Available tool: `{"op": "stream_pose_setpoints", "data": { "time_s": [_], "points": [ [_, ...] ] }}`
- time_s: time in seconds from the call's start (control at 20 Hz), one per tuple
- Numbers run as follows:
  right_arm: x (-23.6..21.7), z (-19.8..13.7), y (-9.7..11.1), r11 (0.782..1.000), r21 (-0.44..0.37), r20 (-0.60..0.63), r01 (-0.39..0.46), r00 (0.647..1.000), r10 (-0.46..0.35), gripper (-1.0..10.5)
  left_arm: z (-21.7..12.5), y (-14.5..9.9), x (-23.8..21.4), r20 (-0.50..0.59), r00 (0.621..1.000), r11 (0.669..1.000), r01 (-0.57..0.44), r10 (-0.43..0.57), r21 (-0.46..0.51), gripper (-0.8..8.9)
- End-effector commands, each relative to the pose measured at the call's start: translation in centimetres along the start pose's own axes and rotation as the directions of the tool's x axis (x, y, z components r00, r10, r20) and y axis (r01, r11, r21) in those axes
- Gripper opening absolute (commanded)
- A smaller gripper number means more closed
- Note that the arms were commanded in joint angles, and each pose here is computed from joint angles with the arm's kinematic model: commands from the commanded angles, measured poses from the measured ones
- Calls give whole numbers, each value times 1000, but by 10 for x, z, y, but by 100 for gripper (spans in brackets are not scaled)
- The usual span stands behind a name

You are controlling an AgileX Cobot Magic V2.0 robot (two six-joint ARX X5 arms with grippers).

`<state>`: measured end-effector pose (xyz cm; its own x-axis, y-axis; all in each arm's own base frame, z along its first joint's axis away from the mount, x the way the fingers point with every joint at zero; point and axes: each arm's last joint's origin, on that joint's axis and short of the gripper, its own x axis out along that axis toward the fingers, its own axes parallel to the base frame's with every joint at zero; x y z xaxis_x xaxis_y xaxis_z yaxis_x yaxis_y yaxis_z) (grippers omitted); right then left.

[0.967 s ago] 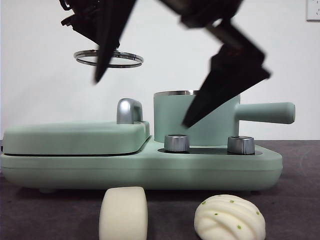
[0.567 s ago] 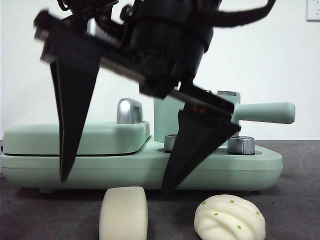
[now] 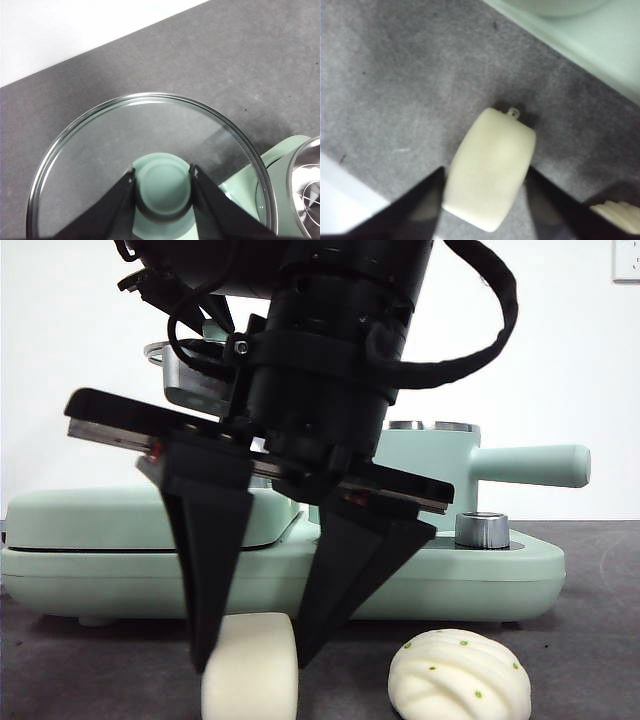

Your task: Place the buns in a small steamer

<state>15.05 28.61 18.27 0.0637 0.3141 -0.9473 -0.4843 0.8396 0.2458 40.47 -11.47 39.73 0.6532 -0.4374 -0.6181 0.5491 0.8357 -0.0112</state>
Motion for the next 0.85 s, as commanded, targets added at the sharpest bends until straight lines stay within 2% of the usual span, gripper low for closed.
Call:
{"op": "stream_pose_setpoints", "data": {
  "time_s": [0.05, 0.25, 0.4, 0.55, 0.85],
  "points": [
    [3, 2, 5, 1000, -23, 6, 1, 1000, -1, 123, 12, -2, -12, 74, 997, 999, -11, 9, 34, 24],
    [-2, 5, 6, 1000, -13, -1, -17, 1000, 17, 103, 12, -1, -13, 75, 997, 999, -13, 10, 30, 24],
    [-35, 23, 4, 999, -37, -43, -23, 999, 22, 103, 12, 1, -13, 76, 997, 1000, -18, 16, 15, 24],
    [-81, 46, -6, 998, -60, -56, 19, 998, -22, 103, 11, 6, -15, 78, 997, 1000, -26, 26, 4, 24],
    [-165, 100, -63, 999, -10, 91, 53, 995, -51, 104, 11, 9, -15, 79, 996, 999, -32, 32, -4, 24]
  ]
}}
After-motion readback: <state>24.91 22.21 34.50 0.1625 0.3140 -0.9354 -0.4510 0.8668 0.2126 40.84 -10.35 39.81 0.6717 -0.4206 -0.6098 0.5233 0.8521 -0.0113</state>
